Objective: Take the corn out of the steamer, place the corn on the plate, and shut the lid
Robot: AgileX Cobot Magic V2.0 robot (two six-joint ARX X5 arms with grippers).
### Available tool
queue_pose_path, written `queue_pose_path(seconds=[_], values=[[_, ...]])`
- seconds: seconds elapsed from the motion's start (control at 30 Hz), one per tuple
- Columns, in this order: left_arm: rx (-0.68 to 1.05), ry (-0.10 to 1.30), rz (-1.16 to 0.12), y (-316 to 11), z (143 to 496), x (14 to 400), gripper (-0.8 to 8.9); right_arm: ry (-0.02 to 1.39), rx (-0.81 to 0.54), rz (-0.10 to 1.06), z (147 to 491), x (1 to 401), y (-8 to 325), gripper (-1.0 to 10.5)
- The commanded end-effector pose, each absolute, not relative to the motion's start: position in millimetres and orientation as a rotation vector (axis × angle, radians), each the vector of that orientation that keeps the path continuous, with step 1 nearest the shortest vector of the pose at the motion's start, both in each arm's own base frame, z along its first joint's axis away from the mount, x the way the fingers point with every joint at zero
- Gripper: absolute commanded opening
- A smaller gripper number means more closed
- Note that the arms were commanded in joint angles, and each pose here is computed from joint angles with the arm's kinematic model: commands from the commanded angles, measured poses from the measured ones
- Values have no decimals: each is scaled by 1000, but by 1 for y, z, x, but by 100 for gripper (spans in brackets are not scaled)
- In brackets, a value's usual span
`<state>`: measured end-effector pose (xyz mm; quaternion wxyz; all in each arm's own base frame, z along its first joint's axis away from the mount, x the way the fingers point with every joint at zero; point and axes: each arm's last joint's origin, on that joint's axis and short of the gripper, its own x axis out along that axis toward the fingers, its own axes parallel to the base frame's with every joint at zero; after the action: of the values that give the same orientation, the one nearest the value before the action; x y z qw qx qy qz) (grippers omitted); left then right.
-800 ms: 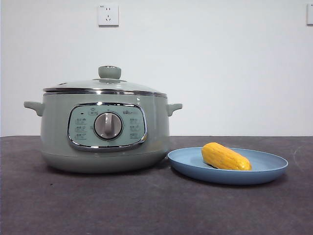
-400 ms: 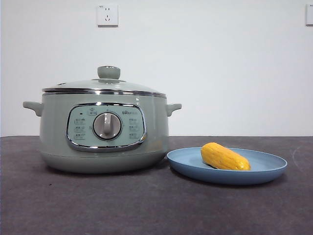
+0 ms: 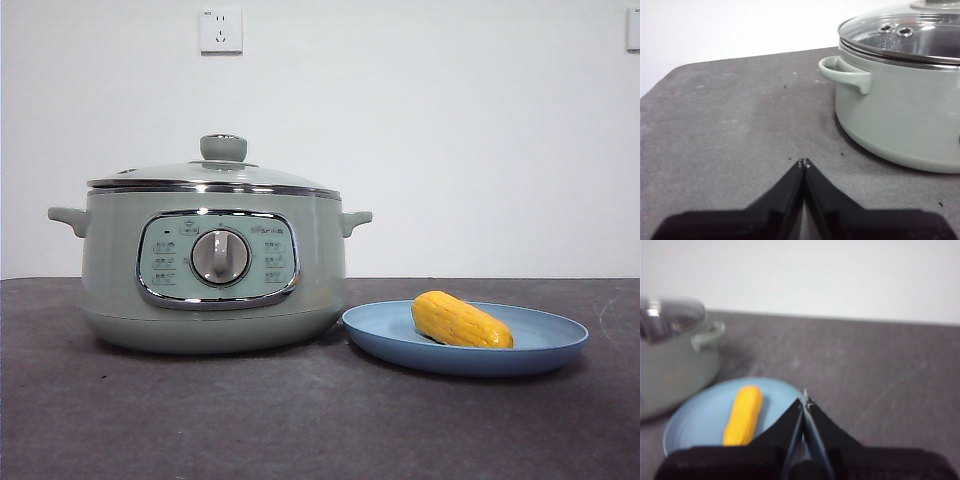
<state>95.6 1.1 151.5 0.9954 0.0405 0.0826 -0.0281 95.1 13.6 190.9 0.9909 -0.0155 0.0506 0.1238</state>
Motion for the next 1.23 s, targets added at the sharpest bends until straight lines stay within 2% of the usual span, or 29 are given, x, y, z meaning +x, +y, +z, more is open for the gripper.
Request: queue_pose_path(seconds=[0.03,0.37,0.43,1.23], values=[[70,174,-47,2,147,96,-3,105,-20,243,180,96,13,1],[70,174,-48,2,147,96,-3,122,33,241,155,95,13,1],[70,174,-48,2,147,96,-3,171,43,238,149,95,13,1],[70,173,-48,2,147,96,-3,171,38,217,149,95,13,1]])
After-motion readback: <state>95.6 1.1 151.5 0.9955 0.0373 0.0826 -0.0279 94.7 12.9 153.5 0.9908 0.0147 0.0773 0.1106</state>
